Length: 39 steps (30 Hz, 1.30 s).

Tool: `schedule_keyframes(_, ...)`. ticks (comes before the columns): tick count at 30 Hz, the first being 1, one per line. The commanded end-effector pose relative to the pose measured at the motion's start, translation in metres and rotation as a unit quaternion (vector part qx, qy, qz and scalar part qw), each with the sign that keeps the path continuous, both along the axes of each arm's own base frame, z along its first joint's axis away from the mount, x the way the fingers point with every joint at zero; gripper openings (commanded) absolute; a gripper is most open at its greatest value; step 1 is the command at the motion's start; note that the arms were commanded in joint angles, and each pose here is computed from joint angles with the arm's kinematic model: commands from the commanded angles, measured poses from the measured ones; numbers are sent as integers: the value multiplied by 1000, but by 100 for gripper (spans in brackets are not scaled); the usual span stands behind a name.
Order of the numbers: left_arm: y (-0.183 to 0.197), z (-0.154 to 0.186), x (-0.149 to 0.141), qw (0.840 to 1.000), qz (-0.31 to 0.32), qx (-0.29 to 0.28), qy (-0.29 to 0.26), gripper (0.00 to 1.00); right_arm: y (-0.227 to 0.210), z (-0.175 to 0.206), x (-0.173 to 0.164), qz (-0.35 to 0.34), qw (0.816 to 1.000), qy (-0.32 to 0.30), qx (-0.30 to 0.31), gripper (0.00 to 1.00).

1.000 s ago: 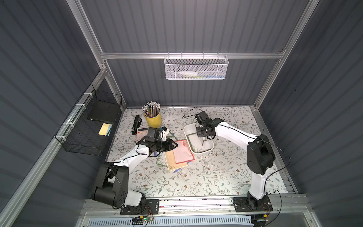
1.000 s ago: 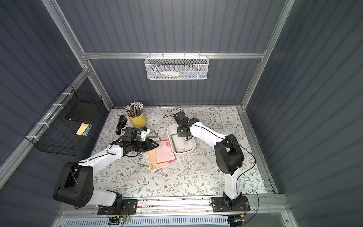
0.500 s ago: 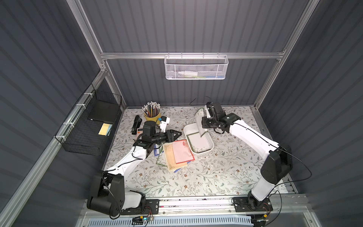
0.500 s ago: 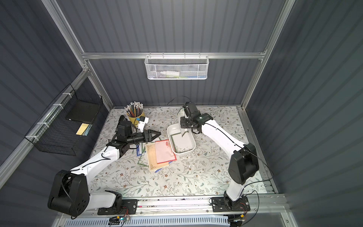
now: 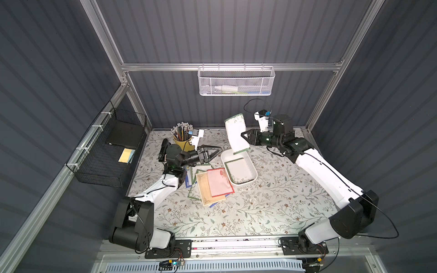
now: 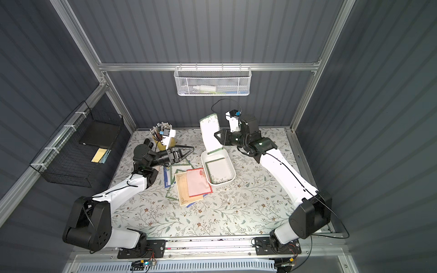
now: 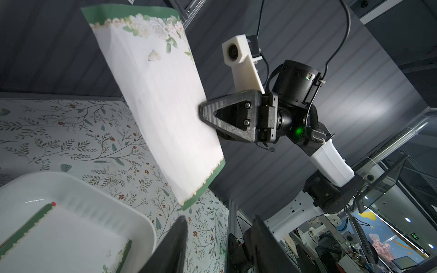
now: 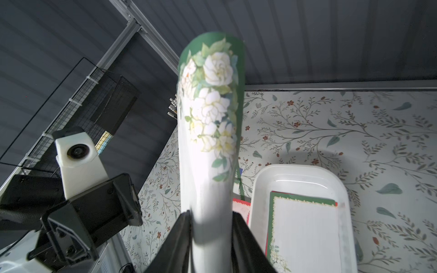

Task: Take out the stationery paper from the storage box
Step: Pick up the stationery paper from the storage box.

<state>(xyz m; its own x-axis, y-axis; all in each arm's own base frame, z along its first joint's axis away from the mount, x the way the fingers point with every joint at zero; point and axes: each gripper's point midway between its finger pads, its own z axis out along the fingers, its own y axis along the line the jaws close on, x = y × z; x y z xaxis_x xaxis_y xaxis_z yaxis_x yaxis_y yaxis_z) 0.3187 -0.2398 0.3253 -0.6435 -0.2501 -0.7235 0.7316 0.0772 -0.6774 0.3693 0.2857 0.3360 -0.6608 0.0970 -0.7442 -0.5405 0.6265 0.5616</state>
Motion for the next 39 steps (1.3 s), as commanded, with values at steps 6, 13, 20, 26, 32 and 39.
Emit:
schedule_keyframes(6, -3, 7, 7, 999, -23, -16, -27, 46, 16, 24, -21, 70, 996, -2, 59, 35)
schedule_keyframes(13, -4, 1, 17, 999, -22, -31, -17, 46, 19, 13, -24, 80, 995, 16, 58, 36)
schedule_keyframes(20, -4, 11, 19, 998, -24, -42, -27, 46, 20, 0, -23, 77, 995, 27, 51, 36)
schedule_keyframes(26, -5, 6, 20, 999, -21, -37, -22, 46, 25, -3, -25, 92, 994, 35, 56, 36)
schedule_keyframes(32, -6, 2, 23, 999, -21, -43, -13, 43, 38, -7, -29, 107, 992, 42, 57, 36)
schedule_keyframes(39, -6, 1, 26, 999, -19, -45, -7, 16, 40, -12, -29, 105, 992, 46, 50, 36)
